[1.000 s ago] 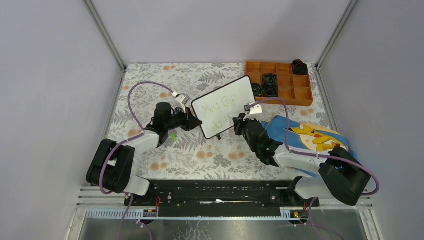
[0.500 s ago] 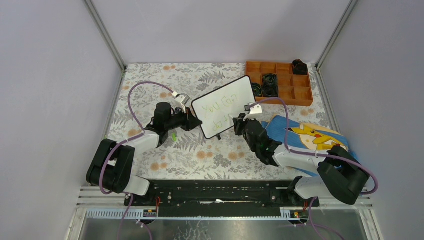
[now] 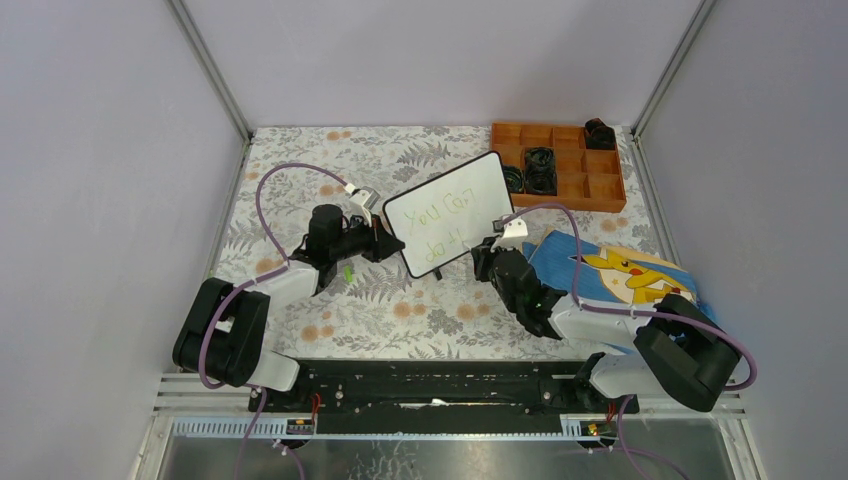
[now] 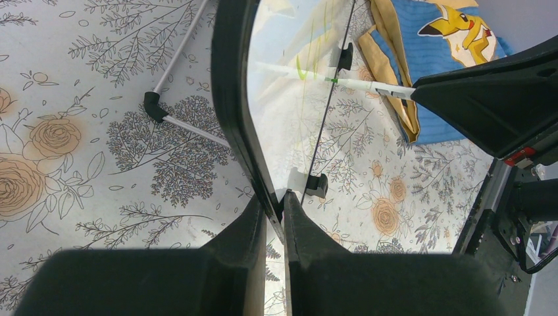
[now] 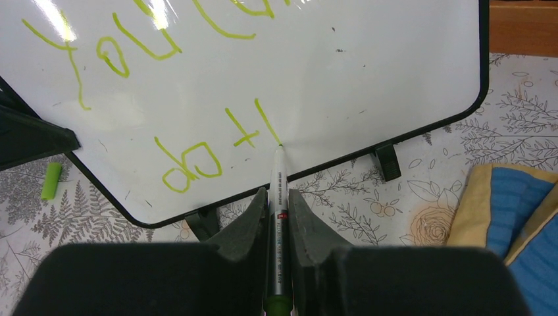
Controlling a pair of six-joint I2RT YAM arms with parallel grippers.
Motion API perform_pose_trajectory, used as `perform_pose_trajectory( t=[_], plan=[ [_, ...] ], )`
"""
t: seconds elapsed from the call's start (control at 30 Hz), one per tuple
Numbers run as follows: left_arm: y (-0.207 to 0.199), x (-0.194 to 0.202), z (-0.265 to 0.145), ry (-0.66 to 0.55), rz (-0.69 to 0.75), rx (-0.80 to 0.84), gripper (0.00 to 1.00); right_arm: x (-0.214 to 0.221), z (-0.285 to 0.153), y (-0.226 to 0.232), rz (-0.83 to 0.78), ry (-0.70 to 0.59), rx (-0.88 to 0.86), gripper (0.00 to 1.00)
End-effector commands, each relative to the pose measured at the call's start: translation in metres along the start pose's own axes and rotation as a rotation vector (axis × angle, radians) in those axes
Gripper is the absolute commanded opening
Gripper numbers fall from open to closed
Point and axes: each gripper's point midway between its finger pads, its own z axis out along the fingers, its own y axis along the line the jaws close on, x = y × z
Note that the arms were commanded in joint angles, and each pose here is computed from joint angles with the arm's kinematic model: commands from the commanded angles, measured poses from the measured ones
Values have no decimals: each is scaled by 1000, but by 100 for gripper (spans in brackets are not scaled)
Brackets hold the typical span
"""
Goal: Write a sentence on the whiteboard
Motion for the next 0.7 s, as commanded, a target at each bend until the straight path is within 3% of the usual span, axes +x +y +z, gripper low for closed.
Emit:
perform_pose_trajectory(
  t=[0.0, 0.67],
  plan=[
    [22, 41, -3, 127, 0, -103, 0, -13, 0, 0, 40, -36, 1, 0],
    [22, 42, -3, 132, 3, -102, 0, -41, 12, 12, 10, -85, 5, 0]
  ],
)
